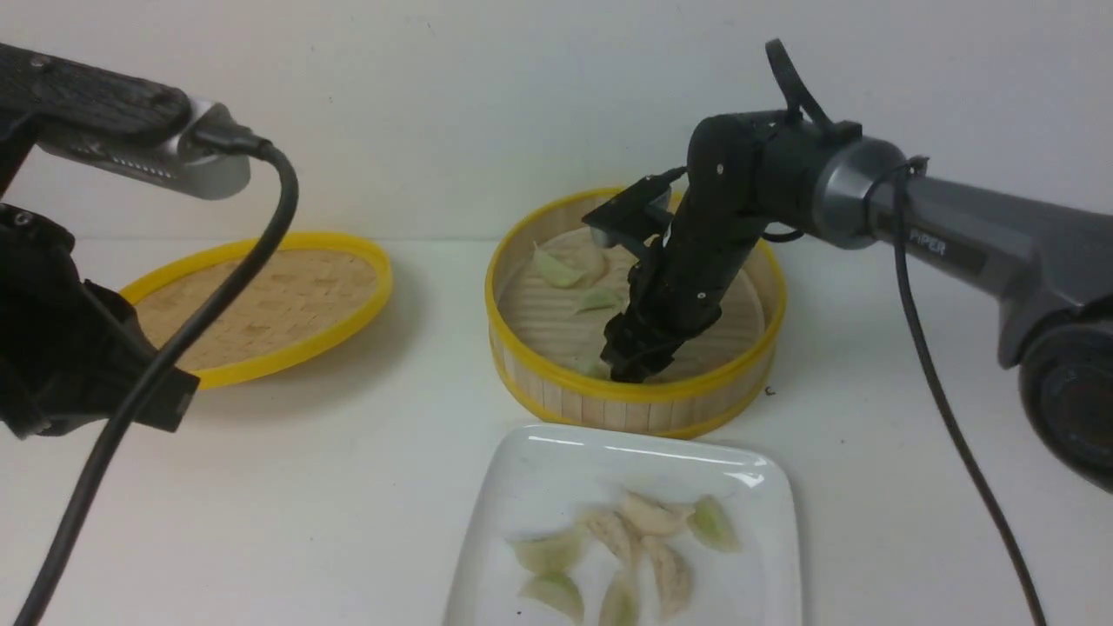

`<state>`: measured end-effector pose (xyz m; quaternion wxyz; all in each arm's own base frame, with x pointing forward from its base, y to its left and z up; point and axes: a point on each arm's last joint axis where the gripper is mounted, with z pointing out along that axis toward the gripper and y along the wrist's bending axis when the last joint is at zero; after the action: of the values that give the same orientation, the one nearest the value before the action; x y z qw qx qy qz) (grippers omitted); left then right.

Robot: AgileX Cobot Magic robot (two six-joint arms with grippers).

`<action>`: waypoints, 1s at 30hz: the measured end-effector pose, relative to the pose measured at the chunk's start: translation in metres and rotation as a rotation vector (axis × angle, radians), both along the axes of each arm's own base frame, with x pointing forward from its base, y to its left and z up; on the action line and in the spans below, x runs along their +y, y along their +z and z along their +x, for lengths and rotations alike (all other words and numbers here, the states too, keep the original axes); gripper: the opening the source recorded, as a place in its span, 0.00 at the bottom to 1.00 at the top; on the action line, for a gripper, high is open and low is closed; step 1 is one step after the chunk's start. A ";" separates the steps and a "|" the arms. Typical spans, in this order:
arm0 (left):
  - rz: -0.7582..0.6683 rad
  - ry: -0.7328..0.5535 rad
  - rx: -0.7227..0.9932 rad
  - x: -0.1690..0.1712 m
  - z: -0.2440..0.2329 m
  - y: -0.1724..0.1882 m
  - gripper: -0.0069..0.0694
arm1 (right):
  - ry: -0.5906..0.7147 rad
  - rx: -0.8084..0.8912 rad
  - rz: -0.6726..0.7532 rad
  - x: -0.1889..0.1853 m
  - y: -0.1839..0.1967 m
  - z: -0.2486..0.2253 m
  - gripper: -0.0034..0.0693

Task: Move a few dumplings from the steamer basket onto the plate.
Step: Use the right arm to grab a dumpling from inside the steamer, then use the right arm to put the dumpling into the plate

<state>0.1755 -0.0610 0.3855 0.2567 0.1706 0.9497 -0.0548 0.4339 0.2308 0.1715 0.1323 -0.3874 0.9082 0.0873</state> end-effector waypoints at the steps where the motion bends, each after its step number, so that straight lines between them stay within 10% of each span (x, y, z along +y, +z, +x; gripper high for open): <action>1: 0.008 0.007 -0.002 0.001 0.000 0.000 0.08 | -0.024 0.008 -0.010 -0.001 0.002 0.000 0.40; 3: 0.015 0.012 -0.005 0.002 0.001 0.000 0.08 | -0.044 0.020 -0.021 -0.002 0.005 0.000 0.26; 17: 0.021 0.014 -0.007 0.002 0.001 0.000 0.08 | -0.159 -0.108 0.165 -0.030 0.160 -0.068 0.29; 30: 0.021 0.013 -0.007 0.002 0.001 0.000 0.08 | -0.250 0.183 0.128 -0.046 0.026 -0.118 0.33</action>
<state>0.1762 -0.0588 0.3854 0.2584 0.1674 0.9505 -0.0426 0.3154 0.1851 0.1977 0.0832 -0.2526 0.9501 0.1629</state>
